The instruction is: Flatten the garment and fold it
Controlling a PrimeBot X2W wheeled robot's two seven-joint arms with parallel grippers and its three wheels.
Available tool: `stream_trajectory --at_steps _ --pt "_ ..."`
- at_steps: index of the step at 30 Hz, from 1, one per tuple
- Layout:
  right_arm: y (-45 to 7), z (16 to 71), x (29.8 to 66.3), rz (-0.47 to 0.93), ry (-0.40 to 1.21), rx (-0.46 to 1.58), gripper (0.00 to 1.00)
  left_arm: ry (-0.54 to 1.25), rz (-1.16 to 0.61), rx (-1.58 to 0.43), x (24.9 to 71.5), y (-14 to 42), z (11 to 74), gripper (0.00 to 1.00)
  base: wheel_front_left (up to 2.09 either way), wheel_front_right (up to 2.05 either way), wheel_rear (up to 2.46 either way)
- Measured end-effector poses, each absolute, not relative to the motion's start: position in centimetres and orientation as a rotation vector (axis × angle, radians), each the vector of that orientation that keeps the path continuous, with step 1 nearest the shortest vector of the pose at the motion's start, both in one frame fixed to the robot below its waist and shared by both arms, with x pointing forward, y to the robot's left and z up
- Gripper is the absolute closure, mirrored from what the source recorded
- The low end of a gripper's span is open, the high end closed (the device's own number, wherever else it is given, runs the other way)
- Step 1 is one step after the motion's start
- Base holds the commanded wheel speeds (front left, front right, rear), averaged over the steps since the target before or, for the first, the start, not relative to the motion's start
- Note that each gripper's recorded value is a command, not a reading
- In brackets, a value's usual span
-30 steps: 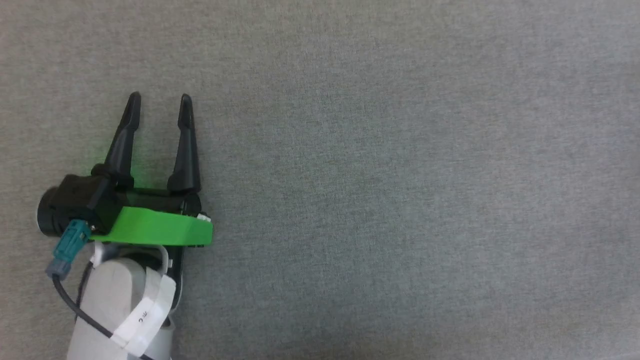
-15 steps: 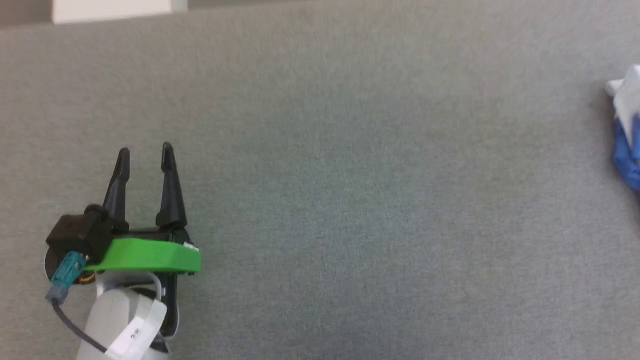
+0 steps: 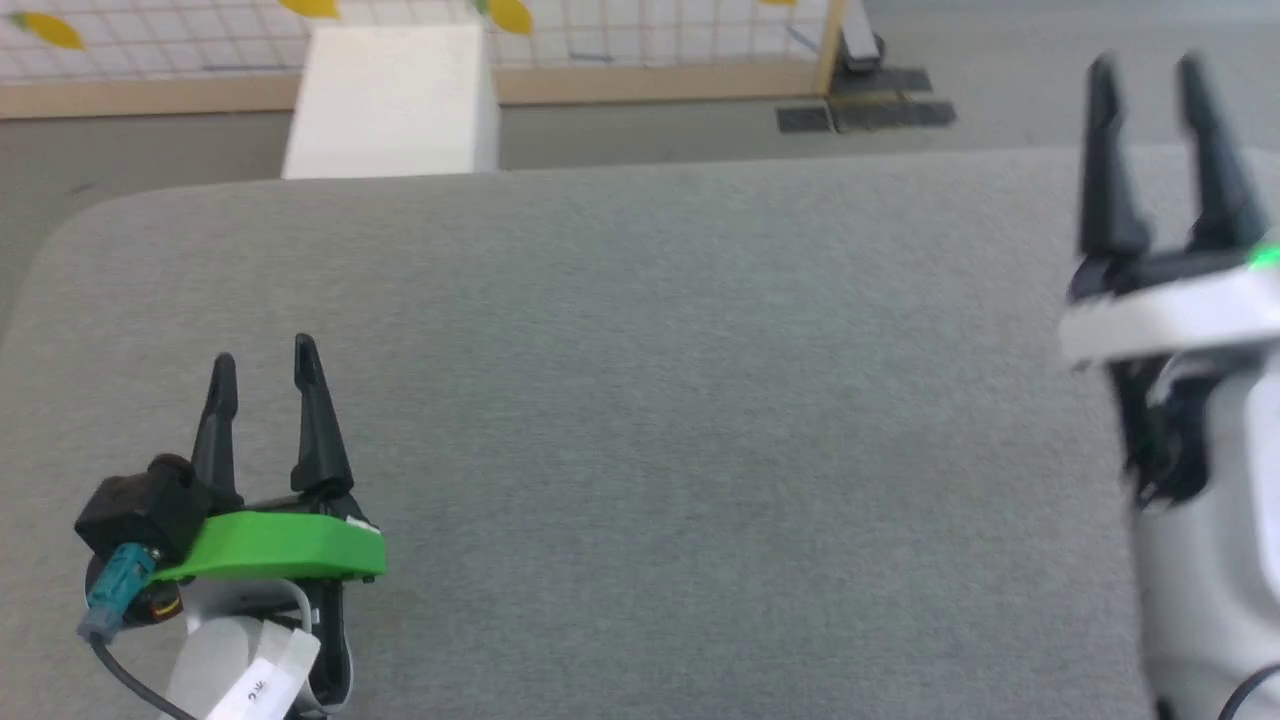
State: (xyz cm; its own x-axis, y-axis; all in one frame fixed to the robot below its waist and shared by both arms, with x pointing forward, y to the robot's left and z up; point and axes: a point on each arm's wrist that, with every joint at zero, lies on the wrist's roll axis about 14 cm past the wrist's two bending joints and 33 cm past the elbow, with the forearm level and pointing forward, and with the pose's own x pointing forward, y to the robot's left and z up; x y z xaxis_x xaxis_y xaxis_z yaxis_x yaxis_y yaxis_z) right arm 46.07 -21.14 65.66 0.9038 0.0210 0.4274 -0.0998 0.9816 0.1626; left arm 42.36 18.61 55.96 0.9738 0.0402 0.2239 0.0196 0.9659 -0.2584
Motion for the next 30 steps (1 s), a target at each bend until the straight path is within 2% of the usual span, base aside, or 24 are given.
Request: stream_trajectory --at_steps 6,13,18,30 --pt "-18.2 61.6 43.6 0.087 -0.368 0.256 0.0 -0.221 0.068 -0.258 40.5 20.2 56.3 0.0 0.0 0.0 0.0" --pt "-17.0 56.8 41.1 0.096 -0.241 0.242 0.0 -0.186 0.039 -0.151 39.1 19.4 55.9 0.0 0.0 0.0 0.0" --pt "-17.4 53.8 39.5 0.076 -0.16 0.208 0.0 -0.2 -0.007 -0.142 38.7 18.1 55.9 0.0 0.0 0.0 0.0" --pt "-19.4 50.2 36.9 0.01 -0.049 0.172 0.0 -0.094 -0.032 -0.148 37.9 16.6 51.9 0.0 0.0 0.0 0.0"
